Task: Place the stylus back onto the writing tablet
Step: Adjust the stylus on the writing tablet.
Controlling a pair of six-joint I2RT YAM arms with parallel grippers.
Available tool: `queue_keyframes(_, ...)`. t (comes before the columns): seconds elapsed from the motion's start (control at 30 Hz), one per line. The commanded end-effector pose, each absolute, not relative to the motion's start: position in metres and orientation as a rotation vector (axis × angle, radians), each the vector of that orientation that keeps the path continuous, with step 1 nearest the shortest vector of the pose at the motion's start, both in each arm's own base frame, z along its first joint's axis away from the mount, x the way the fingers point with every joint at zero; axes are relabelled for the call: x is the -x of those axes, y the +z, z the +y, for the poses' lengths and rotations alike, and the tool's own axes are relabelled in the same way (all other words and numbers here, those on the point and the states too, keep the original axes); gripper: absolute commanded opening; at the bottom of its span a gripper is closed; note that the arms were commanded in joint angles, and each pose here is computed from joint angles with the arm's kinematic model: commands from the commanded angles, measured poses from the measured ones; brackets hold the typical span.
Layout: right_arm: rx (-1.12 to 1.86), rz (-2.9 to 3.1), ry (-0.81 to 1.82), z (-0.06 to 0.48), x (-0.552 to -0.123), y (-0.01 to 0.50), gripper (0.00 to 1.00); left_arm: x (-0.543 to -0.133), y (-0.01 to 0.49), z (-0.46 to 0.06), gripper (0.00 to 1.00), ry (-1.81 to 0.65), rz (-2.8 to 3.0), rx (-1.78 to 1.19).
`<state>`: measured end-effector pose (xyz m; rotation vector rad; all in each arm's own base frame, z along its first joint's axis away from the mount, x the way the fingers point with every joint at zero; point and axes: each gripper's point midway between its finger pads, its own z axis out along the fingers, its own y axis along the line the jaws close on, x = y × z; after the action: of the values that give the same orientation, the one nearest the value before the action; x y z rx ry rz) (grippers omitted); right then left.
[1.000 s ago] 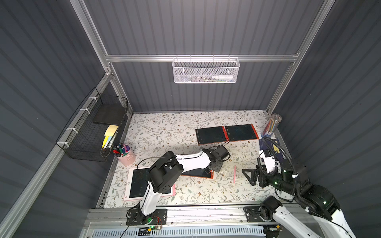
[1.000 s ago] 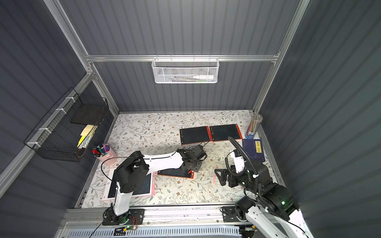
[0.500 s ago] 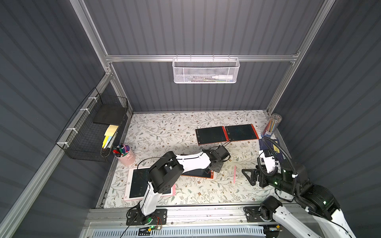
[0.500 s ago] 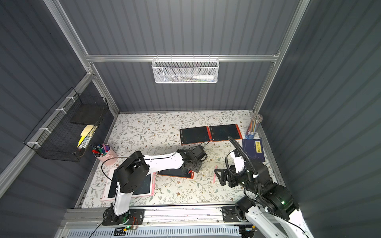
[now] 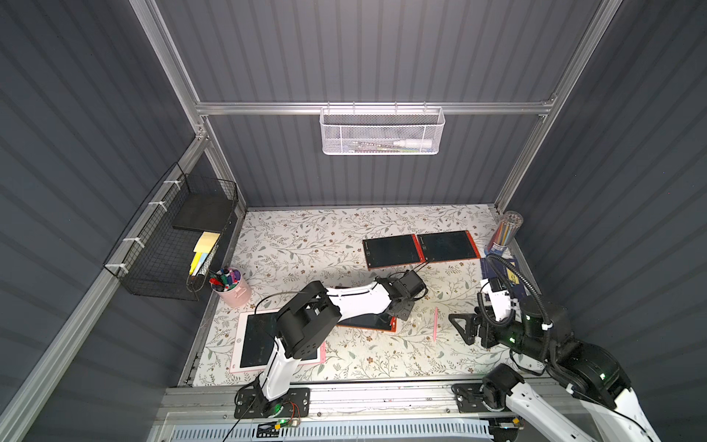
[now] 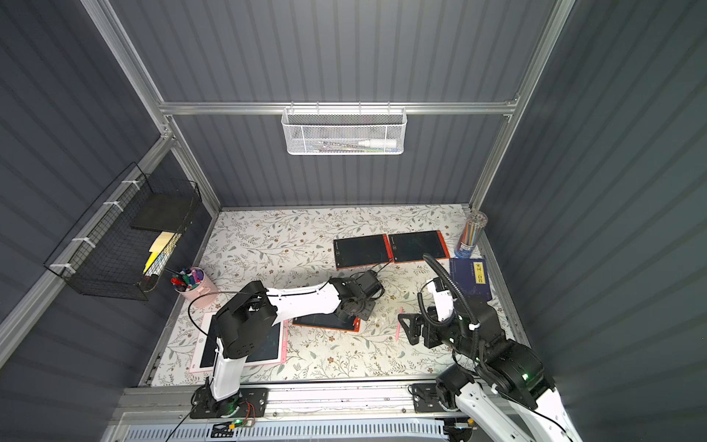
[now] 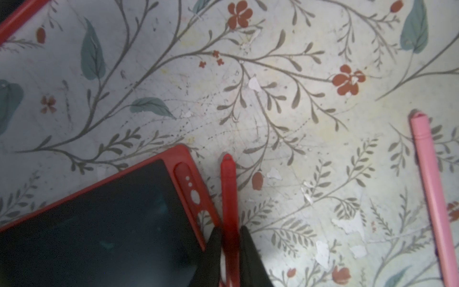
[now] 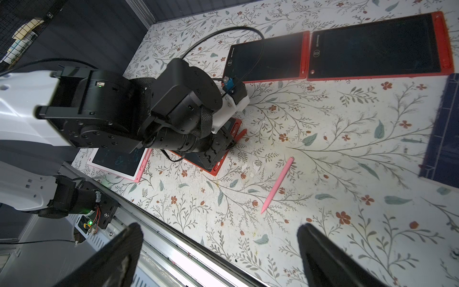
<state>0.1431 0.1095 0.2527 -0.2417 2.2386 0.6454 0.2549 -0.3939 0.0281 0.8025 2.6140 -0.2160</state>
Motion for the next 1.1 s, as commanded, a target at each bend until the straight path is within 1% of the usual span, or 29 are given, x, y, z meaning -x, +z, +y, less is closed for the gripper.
queue_keyframes(0.0,0.231,2.243,0.627,0.108,-0.146,0.25,0.99,-0.247,0.014,-0.391,0.14,-0.216,2.66,-0.787)
queue_keyframes(0.33,0.232,2.244,0.628,0.108,-0.145,0.25,0.99,-0.242,0.02,-0.391,0.12,-0.28,2.704,-0.682)
queue_keyframes(0.83,0.231,2.24,0.63,0.108,-0.145,0.25,0.99,-0.238,0.037,-0.388,0.13,-0.386,2.733,-0.525)
queue_keyframes(1.07,0.232,2.239,0.631,0.107,-0.144,0.25,0.99,-0.24,0.04,-0.385,0.14,-0.391,2.737,-0.496)
